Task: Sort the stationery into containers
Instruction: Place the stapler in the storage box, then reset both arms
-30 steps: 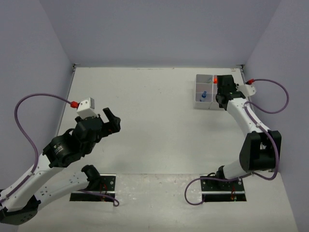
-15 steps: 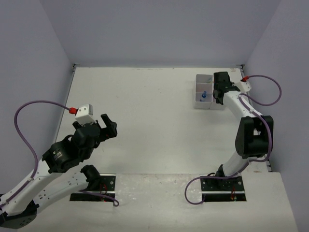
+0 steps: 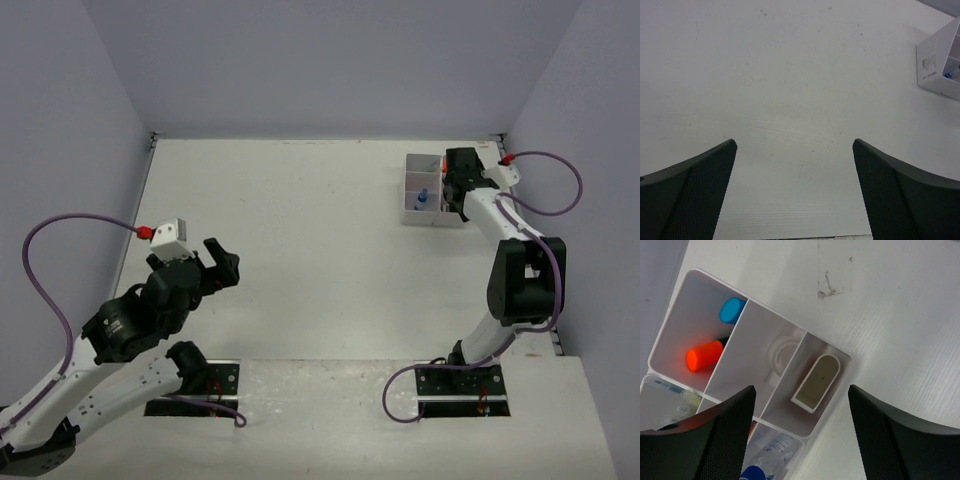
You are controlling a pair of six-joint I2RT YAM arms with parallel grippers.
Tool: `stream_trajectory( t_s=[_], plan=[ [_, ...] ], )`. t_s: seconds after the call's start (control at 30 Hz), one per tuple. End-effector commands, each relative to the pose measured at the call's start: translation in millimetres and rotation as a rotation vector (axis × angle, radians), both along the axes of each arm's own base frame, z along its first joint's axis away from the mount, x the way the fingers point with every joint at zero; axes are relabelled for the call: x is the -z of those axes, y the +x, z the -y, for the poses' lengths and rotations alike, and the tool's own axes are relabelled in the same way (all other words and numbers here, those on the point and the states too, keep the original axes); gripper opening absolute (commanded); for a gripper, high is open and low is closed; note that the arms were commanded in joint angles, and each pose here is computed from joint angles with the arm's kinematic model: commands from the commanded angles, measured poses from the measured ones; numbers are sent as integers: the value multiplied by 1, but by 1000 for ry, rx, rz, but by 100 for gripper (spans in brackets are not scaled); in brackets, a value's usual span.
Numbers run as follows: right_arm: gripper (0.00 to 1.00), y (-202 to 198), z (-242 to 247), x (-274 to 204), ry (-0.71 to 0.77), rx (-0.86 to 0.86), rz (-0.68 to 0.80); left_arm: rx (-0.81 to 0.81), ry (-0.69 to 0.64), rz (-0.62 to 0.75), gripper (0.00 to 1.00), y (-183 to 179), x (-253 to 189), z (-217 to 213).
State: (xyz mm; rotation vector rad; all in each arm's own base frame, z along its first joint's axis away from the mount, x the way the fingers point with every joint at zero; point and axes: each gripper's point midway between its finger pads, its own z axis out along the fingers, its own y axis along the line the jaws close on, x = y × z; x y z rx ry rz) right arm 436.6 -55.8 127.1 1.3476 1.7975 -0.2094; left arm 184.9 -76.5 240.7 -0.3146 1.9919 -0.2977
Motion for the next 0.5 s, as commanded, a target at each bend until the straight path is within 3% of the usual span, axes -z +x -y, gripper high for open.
stream_trajectory(
  t_s=[0.0, 0.1, 0.2, 0.3, 0.37, 0.47],
  plan=[
    [79, 12, 1, -20, -8, -17, 53, -20, 4, 32, 100, 5, -6, -3],
    [84, 9, -8, -56, -25, -98, 136, -64, 18, 29, 100, 7, -4, -9],
    [91, -10, -32, -88, -178, -276, 142, -123, 61, 8, 100, 11, 1, -15],
    [99, -50, -60, -139, -340, -480, 157, -137, 122, -30, 100, 16, 8, -13],
    [99, -84, -84, -150, -402, -628, 128, -112, 198, -41, 100, 21, 11, -10],
    [99, -141, -107, -168, -410, -811, 211, -116, 308, -37, 100, 32, 13, -10]
  ],
)
